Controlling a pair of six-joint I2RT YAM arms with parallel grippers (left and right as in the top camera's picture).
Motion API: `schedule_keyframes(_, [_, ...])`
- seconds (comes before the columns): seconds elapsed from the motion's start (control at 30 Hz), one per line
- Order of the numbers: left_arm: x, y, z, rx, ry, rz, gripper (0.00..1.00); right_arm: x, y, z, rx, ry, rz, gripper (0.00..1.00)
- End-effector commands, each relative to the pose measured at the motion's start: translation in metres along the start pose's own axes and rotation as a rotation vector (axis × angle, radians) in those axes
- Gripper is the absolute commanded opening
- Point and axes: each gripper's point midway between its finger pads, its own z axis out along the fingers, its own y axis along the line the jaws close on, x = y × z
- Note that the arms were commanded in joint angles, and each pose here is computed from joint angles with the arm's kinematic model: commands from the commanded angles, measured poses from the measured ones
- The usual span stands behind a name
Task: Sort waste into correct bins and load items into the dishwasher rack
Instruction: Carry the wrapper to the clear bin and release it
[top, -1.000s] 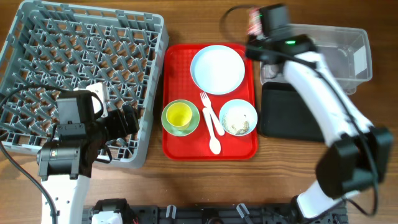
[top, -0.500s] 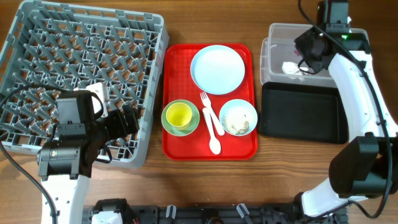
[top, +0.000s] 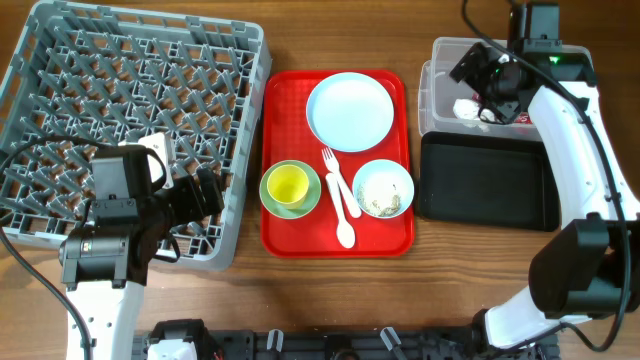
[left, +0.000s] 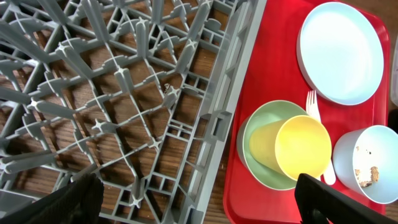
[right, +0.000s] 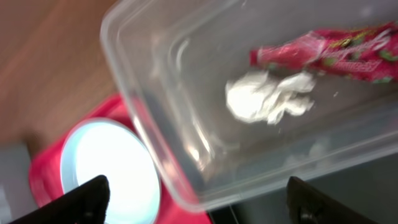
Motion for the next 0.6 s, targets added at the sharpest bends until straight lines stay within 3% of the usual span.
schedule_keyframes(0.0, [-0.006, -0.003, -0.004, 0.006, -0.019, -0.003, 1.0, 0.012, 0.017, -0.045, -0.104, -0.007, -0.208, 0.94])
schedule_keyframes(0.3, [-0.006, -0.003, -0.004, 0.006, -0.019, -0.003, 1.0, 0.071, -0.02, -0.073, -0.017, 0.163, -0.22, 0.94])
schedule_keyframes(0.43, [-0.006, -0.003, -0.004, 0.006, -0.019, -0.003, 1.0, 0.1, -0.036, -0.069, -0.017, 0.161, -0.178, 0.94])
schedule_keyframes(0.57, [-0.006, -0.003, -0.004, 0.006, -0.019, -0.003, 1.0, 0.129, -0.027, -0.072, -0.086, 0.115, -0.297, 0.95])
